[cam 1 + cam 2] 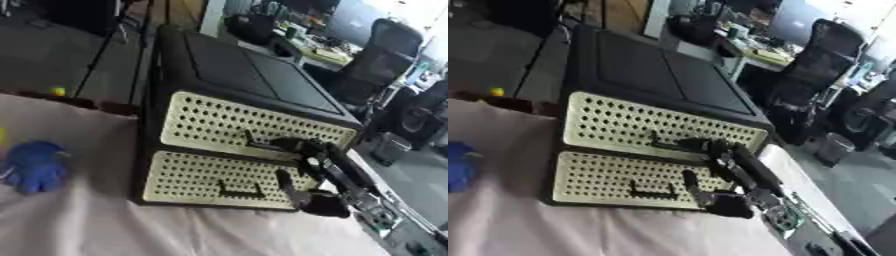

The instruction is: Pick up objects from table and place into drawer.

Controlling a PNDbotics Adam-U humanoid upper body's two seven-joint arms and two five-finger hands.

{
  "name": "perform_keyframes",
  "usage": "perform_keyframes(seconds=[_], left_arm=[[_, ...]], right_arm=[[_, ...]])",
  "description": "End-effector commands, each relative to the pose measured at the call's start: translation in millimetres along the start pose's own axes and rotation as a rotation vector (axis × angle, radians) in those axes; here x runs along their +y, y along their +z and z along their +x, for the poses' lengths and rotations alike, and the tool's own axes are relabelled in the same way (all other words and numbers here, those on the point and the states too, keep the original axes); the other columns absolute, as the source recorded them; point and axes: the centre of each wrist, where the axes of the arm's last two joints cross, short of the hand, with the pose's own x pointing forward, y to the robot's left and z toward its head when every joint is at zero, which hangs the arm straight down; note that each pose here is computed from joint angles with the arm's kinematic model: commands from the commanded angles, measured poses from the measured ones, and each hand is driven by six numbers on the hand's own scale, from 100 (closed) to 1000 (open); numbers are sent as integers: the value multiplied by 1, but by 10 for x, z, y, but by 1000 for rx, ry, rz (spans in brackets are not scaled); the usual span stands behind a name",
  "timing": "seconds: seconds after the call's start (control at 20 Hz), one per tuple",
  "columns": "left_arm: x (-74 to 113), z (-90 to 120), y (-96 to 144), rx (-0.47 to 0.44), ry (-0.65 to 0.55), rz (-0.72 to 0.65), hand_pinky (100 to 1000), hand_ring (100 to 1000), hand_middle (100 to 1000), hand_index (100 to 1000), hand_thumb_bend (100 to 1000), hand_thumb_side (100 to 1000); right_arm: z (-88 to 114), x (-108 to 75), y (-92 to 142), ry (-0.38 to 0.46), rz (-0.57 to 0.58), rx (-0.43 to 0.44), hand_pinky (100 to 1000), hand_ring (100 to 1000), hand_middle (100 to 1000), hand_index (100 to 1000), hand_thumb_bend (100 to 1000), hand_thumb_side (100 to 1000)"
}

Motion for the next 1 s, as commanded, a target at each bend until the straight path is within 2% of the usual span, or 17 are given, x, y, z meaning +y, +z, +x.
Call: perform_keyframes(seconds=[0.05, 0.5, 0.65, 0.8, 0.85, 0.9, 0.95, 1.0], left_arm=[[16, 34, -28, -14, -7, -1, 560, 519, 643, 861, 168, 1000], [9, 33, -21, -6, -5, -7, 562, 519, 644, 861, 168, 1000], [8, 33, -22, -2, -3, -8, 563, 520, 644, 861, 171, 1000], [7, 33, -27, 3, 0, -9, 563, 520, 644, 861, 172, 1000], [10, 34, -31, 2, 0, -8, 564, 521, 644, 861, 173, 1000], [14, 35, -34, 2, -1, -7, 564, 521, 644, 862, 173, 1000], [18, 36, -38, 0, -2, -7, 564, 521, 644, 862, 173, 1000], [20, 36, -40, -1, -3, -6, 564, 520, 644, 862, 173, 1000]], right_arm=[[-44, 82, 70, -3, 33, 30, 360, 100, 100, 513, 100, 284], [-16, 60, 35, -39, -48, 29, 362, 100, 100, 398, 100, 306], [17, 49, 10, -41, -69, 25, 368, 100, 100, 388, 100, 309], [60, 47, -11, -11, -78, 11, 372, 100, 100, 419, 100, 325], [65, 59, -1, 5, -75, 13, 378, 100, 100, 467, 100, 343], [62, 79, 17, 20, -64, 18, 395, 100, 100, 581, 100, 377], [52, 105, 41, 33, -43, 24, 413, 100, 100, 576, 100, 395], [41, 127, 60, 43, -22, 25, 452, 176, 103, 592, 100, 458]])
